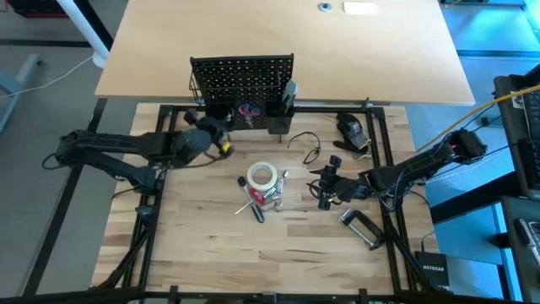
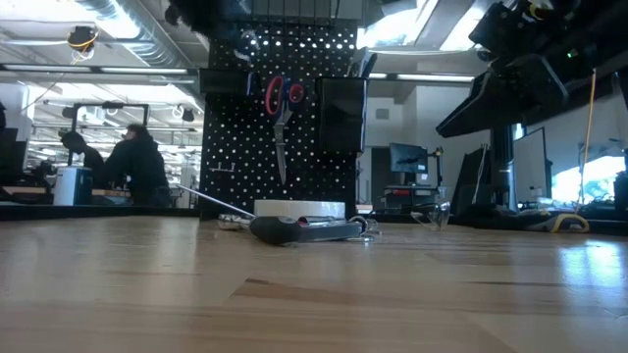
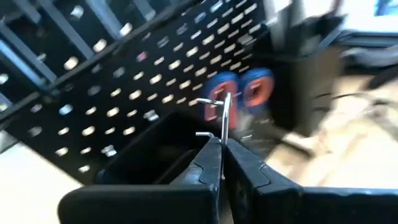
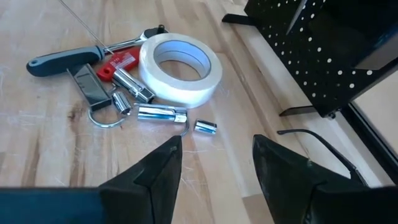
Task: Hang tools onto peg board
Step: Put the silver binder clip into the left black bin on the peg board, then put the silver socket into the left black bin on the peg board
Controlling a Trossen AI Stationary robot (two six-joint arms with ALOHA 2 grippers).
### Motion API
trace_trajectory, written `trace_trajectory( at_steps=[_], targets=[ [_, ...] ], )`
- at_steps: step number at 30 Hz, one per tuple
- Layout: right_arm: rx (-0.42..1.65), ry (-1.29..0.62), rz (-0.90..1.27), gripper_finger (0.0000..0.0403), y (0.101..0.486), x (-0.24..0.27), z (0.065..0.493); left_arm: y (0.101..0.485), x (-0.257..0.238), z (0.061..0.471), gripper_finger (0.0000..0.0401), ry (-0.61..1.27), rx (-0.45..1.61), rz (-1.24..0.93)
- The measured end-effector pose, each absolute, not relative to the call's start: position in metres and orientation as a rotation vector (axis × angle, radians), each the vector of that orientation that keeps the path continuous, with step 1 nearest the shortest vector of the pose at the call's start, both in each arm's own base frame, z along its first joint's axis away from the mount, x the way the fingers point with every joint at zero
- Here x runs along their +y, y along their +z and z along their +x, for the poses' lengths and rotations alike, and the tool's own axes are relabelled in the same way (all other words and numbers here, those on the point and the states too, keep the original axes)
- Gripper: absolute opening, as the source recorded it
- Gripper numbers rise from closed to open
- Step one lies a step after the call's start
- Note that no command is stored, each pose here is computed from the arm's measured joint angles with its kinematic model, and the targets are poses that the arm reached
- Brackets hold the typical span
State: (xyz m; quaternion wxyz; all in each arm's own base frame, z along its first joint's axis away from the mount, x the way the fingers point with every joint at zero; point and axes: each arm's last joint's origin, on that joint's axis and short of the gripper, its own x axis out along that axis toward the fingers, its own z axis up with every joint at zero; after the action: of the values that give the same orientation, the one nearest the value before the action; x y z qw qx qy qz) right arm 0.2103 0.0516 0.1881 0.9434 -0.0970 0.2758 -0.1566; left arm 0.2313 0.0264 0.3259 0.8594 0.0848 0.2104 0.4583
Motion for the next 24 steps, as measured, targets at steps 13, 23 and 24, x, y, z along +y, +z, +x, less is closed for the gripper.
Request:
trace_trajectory(
  at_steps=[13, 23, 24],
  targets=[
    [0.563, -0.319, -0.198, 0.0198, 0.188, 0.052, 0.21, 0.317, 0.06, 0.231, 0.0025, 1.059, 0.501, 0.128],
    [0.563, -0.319, -0.198, 0.0198, 0.188, 0.052, 0.21, 0.319, 0.055, 0.23, 0.0108, 1.034, 0.497, 0.131],
    [0.563, -0.319, -0.198, 0.0198, 0.188, 0.052, 0.21, 0.321, 0.053, 0.23, 0.0114, 1.018, 0.495, 0.13]
  ],
)
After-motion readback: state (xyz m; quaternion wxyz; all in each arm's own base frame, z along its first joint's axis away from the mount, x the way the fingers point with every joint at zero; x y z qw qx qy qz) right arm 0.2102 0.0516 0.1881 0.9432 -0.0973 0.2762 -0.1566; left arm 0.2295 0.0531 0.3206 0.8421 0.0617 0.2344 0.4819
